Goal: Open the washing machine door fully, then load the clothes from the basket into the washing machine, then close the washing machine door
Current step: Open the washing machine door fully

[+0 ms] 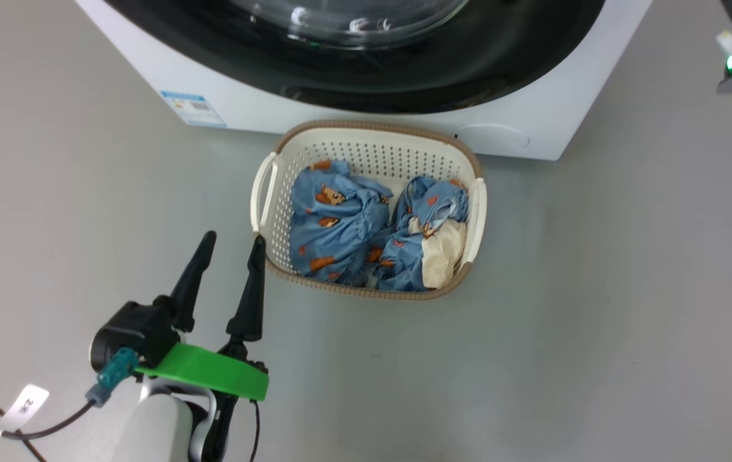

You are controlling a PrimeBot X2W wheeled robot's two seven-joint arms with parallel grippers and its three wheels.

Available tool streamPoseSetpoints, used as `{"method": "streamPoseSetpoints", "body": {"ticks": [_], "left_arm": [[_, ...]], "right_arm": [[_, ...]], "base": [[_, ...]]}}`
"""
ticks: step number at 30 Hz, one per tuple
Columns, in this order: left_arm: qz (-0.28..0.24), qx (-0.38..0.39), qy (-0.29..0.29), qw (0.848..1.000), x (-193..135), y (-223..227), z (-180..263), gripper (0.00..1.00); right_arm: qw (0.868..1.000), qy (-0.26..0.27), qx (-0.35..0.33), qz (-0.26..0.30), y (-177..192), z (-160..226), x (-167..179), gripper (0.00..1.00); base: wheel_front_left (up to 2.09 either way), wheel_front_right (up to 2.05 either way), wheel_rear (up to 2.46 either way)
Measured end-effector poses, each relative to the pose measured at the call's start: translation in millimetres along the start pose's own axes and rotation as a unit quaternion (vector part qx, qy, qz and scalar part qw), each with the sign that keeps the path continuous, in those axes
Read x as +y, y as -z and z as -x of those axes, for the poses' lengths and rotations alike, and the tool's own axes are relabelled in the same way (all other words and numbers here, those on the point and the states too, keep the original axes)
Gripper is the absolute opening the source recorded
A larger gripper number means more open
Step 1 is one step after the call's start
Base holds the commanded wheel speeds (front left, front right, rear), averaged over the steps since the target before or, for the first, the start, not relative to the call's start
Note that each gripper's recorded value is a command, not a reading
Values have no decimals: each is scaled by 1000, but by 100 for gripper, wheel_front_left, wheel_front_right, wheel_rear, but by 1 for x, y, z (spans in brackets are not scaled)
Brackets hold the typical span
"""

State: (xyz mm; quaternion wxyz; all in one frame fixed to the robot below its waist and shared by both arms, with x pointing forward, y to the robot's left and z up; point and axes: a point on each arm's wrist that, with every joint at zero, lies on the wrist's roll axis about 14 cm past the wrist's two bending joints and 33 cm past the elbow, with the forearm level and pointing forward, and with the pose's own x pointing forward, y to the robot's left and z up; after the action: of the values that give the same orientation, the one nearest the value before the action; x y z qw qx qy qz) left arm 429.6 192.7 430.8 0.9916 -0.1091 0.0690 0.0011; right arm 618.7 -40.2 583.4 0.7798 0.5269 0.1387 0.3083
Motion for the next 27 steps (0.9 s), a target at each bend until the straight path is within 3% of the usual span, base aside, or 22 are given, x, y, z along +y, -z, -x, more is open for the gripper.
{"method": "streamPoseSetpoints", "body": {"ticks": [27], "left_arm": [[7,27,2,1000,0,20,-12,100]], "right_arm": [[995,-4,98,-10,22,-55,-25,0]], "base": [[0,0,0]]}}
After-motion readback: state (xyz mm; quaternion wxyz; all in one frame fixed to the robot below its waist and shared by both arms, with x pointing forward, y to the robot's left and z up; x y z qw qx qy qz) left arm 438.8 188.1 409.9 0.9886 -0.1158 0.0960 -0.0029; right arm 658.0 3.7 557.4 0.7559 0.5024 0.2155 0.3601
